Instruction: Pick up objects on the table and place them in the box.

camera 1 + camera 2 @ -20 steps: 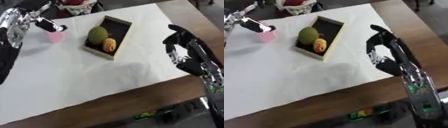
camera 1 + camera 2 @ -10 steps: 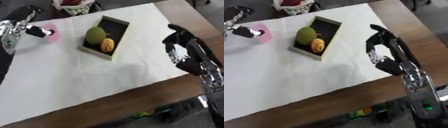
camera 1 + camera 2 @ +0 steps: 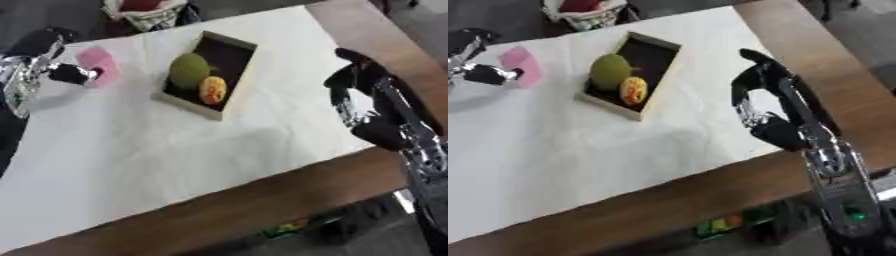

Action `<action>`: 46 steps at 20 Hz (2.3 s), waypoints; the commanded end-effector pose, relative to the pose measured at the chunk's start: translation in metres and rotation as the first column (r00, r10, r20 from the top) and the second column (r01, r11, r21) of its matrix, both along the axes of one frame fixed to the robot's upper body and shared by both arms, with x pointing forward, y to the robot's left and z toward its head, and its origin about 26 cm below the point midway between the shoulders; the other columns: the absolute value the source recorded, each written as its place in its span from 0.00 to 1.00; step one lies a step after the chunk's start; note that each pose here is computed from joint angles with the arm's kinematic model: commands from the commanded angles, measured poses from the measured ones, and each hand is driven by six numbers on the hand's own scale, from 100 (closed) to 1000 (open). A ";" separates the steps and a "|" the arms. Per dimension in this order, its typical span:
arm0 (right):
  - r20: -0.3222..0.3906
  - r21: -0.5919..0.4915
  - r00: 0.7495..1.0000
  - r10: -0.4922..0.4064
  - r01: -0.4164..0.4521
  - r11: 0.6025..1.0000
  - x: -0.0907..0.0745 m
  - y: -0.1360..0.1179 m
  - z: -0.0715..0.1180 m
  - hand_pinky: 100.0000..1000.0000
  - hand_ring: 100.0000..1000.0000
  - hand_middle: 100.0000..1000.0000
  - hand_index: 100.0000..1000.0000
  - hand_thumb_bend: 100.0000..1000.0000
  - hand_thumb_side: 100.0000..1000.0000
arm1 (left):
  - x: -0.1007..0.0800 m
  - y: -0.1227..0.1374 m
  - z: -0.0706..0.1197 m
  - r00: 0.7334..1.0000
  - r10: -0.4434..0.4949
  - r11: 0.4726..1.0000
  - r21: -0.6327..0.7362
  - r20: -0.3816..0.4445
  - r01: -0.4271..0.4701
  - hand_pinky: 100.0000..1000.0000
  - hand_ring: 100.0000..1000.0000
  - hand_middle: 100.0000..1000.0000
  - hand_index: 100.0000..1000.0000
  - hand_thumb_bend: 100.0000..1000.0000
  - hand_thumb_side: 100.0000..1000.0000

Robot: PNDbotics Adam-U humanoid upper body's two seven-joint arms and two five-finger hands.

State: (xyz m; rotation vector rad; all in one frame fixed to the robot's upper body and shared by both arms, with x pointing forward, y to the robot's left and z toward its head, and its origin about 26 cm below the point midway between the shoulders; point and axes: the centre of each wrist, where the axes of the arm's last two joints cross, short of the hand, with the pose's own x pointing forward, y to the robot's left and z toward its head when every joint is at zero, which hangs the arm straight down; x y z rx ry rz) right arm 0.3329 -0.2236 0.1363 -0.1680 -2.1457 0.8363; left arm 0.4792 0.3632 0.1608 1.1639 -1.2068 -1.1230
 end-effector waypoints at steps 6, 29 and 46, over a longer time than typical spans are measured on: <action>0.021 -0.005 1.000 -0.001 0.001 1.000 0.001 -0.002 0.006 0.69 0.67 0.56 0.94 0.00 0.54 | 0.000 0.005 -0.003 1.000 0.020 0.999 -0.031 -0.010 -0.020 0.72 0.69 0.72 0.86 0.36 0.42; 0.020 -0.008 1.000 0.004 -0.003 1.000 0.001 -0.002 0.006 0.69 0.67 0.56 0.94 0.00 0.54 | 0.002 -0.020 0.056 0.958 -0.065 0.987 -0.126 0.281 0.104 0.53 0.41 0.42 0.62 0.03 0.00; 0.038 -0.010 0.997 0.070 -0.070 0.997 0.004 0.012 0.014 0.69 0.66 0.56 0.94 0.00 0.54 | 0.020 -0.119 0.056 0.911 -0.281 0.937 -0.118 0.303 0.328 0.55 0.47 0.49 0.68 0.00 0.04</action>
